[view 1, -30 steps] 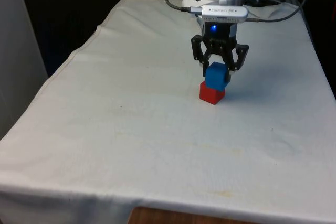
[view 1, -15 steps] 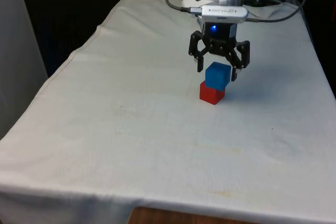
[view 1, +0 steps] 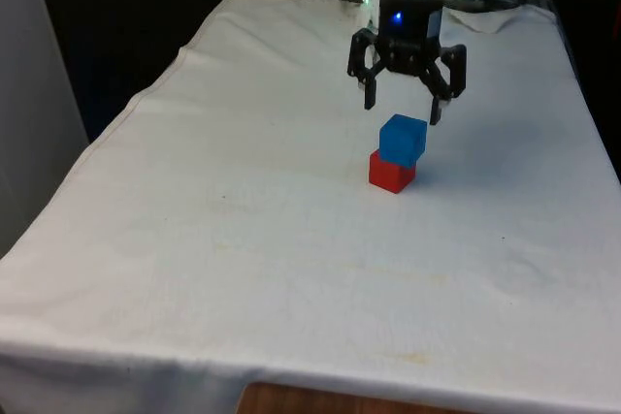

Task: Stack the two cubes.

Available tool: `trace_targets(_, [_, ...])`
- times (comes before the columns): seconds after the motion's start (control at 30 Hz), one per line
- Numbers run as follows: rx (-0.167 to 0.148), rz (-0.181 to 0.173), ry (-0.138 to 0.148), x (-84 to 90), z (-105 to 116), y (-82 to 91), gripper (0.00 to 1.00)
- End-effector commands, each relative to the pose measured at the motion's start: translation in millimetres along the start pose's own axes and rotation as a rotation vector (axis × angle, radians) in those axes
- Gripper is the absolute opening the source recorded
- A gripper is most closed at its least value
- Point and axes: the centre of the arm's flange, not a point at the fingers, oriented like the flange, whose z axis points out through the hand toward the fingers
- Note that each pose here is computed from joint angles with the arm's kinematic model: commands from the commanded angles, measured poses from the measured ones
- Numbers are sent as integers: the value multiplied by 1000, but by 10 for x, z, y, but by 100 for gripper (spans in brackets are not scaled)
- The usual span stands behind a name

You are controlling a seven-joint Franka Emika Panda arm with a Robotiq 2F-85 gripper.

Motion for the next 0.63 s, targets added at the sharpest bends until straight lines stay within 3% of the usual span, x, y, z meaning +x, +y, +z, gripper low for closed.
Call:
trace_targets(0.0, [0, -3, 4, 6, -32, -1, 100])
trace_targets(0.17, [6, -42, 14, 17, -215, -3, 100])
trace_targets(0.23, [6, -41, 19, 23, -206, 1, 100])
trace_targets(0.3, [9, -66, 22, 21, -281, -1, 100])
trace_targets(0.6, [16, -120, 38, 20, -367, -3, 100])
